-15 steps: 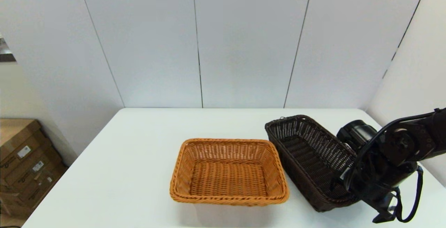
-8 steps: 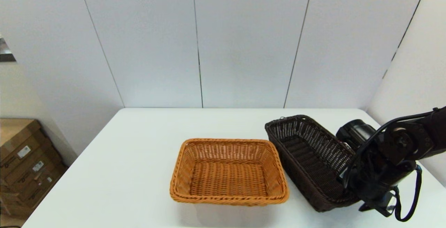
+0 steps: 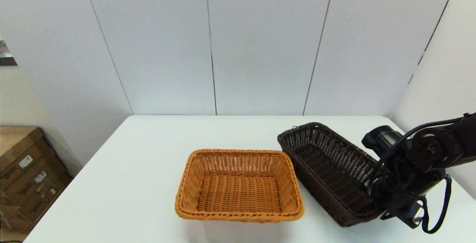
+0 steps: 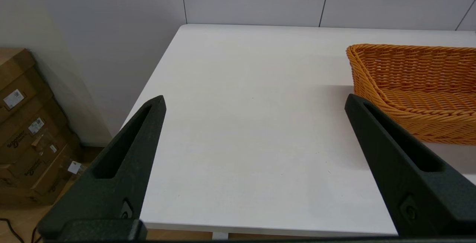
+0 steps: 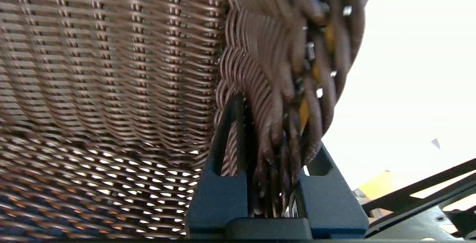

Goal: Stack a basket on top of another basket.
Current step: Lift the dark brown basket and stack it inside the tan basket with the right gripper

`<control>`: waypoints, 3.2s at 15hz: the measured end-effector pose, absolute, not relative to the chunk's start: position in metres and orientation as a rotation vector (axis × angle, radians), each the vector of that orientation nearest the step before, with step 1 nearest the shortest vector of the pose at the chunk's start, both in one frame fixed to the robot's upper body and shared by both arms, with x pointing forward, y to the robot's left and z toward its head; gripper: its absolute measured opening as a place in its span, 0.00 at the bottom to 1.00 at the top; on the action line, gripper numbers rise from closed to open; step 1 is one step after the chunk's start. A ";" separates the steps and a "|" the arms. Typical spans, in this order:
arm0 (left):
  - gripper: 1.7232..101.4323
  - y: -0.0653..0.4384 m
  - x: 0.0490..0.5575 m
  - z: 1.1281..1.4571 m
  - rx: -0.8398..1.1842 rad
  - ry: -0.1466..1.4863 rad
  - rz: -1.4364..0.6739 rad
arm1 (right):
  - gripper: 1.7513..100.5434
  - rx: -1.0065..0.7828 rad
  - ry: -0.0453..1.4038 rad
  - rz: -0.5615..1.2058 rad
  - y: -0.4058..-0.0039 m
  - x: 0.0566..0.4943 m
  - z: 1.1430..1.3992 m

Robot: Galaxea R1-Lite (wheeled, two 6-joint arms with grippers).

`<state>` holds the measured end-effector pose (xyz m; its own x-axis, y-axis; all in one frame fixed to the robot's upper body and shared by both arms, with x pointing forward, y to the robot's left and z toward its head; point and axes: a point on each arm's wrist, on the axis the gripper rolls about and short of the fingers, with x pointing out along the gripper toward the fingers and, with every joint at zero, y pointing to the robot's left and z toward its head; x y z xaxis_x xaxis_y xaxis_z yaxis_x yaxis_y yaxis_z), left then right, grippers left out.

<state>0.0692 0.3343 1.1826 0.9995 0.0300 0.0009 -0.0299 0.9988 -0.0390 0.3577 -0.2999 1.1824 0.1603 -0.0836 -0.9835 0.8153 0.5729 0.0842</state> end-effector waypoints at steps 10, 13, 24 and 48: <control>0.96 0.334 0.069 1.183 -0.039 -0.001 0.030 | 0.14 0.836 1.156 -0.739 -0.312 0.360 1.204; 0.96 0.334 0.069 1.183 -0.039 -0.001 0.030 | 0.14 0.855 1.138 -0.738 -0.315 0.359 1.209; 0.96 0.334 0.069 1.183 -0.039 -0.001 0.030 | 0.14 0.978 1.100 -0.650 -0.326 0.350 1.234; 0.96 0.334 0.069 1.183 -0.039 -0.001 0.030 | 0.14 0.828 1.058 -0.019 -0.317 0.285 1.326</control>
